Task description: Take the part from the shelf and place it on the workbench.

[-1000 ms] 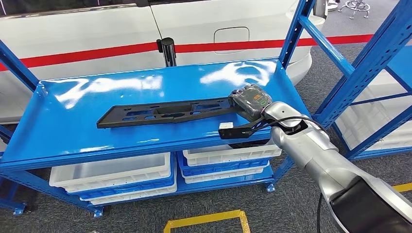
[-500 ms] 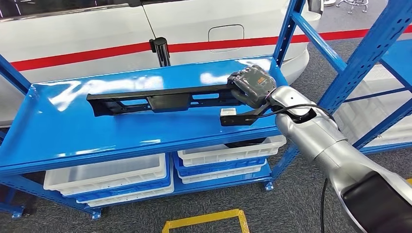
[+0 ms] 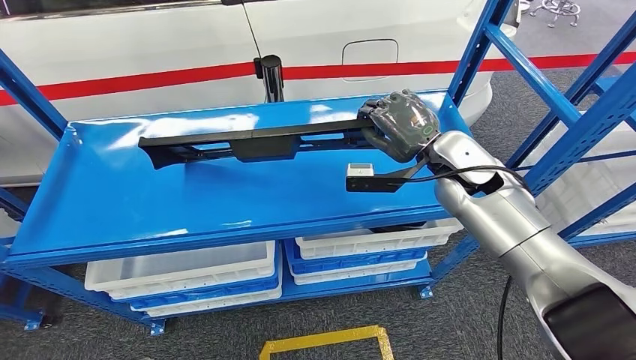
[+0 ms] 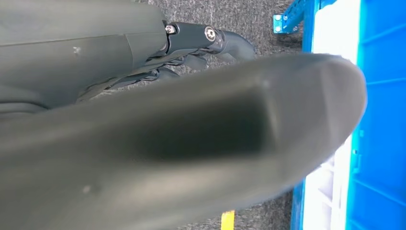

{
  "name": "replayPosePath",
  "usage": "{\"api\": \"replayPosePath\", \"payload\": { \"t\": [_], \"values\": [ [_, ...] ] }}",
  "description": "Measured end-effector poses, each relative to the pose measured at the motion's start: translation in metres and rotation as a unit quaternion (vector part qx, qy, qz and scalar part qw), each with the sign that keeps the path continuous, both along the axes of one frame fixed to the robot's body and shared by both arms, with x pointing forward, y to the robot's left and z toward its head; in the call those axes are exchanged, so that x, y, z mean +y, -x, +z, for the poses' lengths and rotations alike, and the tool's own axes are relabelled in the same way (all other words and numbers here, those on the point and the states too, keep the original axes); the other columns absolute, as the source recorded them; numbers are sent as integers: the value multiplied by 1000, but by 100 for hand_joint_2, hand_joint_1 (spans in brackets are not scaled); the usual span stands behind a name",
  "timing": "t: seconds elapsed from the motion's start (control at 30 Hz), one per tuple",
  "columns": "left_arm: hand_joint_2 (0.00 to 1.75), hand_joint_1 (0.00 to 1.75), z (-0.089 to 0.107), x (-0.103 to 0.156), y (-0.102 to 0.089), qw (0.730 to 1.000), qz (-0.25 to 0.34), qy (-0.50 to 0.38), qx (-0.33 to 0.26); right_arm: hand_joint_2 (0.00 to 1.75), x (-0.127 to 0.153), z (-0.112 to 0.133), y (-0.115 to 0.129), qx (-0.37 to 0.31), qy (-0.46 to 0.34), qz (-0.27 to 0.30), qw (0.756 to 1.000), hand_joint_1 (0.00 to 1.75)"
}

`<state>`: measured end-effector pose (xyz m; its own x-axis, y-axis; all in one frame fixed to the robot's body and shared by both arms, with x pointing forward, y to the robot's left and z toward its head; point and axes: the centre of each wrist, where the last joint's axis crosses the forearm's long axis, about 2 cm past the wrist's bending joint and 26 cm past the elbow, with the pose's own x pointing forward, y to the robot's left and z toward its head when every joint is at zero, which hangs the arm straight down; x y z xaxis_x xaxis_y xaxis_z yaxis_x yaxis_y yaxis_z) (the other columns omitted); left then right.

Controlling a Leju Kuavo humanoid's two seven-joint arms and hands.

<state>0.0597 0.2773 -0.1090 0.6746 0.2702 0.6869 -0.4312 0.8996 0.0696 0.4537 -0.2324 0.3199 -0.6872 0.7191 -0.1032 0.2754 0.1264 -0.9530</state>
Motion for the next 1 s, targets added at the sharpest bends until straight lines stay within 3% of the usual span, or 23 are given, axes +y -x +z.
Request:
{"api": "replayPosePath", "payload": {
  "t": [1.0],
  "values": [
    [0, 0, 1, 1, -8, 1000, -21, -1, 5, 175, -8, -11, 2, 7, 1, -18, 1000, 175]
  ]
}}
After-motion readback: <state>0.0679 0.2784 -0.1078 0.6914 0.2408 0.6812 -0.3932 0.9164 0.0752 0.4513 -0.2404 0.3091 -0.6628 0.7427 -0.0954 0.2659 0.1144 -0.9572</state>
